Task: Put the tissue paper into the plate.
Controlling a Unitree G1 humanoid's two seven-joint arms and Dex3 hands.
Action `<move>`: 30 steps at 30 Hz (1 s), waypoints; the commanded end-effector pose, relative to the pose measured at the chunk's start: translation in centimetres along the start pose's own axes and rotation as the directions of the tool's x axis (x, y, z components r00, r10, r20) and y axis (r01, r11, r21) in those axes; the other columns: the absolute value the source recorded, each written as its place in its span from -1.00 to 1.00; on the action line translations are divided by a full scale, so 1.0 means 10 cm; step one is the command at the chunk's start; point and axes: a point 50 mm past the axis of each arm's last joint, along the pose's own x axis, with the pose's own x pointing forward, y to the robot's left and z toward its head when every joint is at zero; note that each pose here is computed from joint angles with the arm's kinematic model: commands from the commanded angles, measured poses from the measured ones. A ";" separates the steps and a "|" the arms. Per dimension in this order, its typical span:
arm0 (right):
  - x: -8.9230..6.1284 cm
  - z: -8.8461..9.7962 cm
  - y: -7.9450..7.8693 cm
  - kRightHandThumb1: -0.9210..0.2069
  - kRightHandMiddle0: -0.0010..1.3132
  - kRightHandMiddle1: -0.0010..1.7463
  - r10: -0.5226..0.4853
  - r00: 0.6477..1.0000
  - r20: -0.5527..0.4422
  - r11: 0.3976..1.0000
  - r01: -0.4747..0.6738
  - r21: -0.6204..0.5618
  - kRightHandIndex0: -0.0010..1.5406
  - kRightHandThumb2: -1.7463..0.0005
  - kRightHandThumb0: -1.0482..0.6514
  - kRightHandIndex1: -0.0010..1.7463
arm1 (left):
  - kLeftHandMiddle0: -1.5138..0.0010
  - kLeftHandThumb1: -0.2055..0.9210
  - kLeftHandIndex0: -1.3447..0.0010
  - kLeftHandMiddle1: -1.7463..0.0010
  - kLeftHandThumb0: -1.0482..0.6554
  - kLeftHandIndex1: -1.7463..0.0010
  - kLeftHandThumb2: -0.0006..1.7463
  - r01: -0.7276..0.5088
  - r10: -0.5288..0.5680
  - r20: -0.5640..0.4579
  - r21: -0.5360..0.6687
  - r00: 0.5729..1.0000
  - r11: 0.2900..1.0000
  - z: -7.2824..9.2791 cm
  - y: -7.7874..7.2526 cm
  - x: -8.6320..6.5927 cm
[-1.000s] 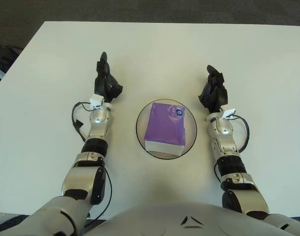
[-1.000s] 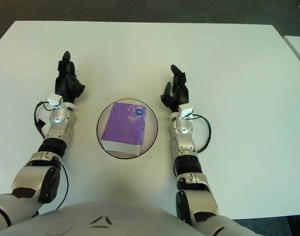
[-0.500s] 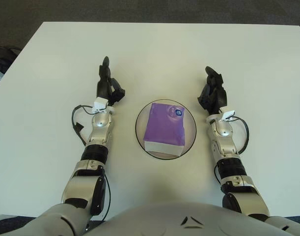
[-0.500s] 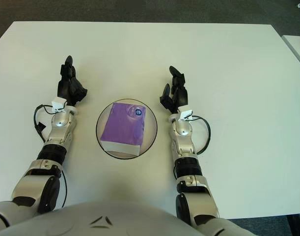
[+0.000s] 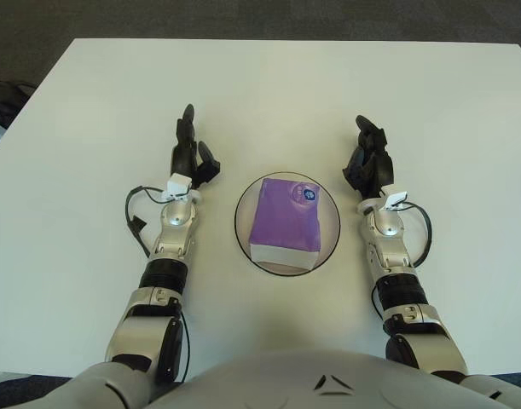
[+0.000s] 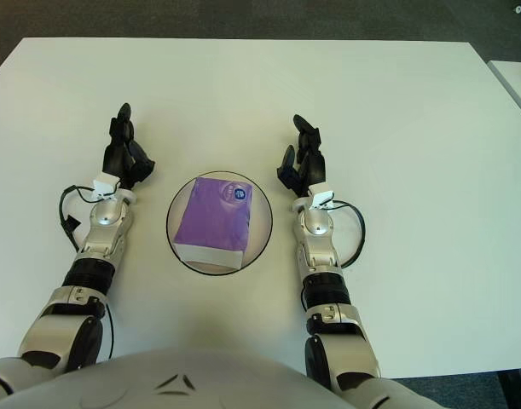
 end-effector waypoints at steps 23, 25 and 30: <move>-0.46 -0.58 -0.12 -1.00 -1.00 -0.14 -0.051 0.948 -0.314 0.998 0.041 -0.038 -0.56 0.08 -0.56 -0.97 | 0.62 1.00 1.00 0.94 -0.70 0.31 0.24 0.014 -0.006 -0.174 0.040 0.985 0.999 -0.28 0.06 -0.52; -0.46 -0.57 -0.11 -1.00 -1.00 -0.09 -0.052 0.951 -0.303 0.998 0.042 -0.040 -0.53 0.10 -0.56 -0.96 | 0.60 1.00 1.00 0.94 -0.70 0.29 0.23 0.007 -0.001 -0.174 0.034 0.985 0.999 -0.27 0.06 -0.53; -0.46 -0.55 -0.10 -1.00 -1.00 -0.04 -0.054 0.957 -0.285 0.998 0.042 -0.049 -0.50 0.12 -0.55 -0.96 | 0.57 1.00 1.00 0.94 -0.70 0.26 0.21 -0.001 0.005 -0.176 0.021 0.984 1.000 -0.27 0.06 -0.54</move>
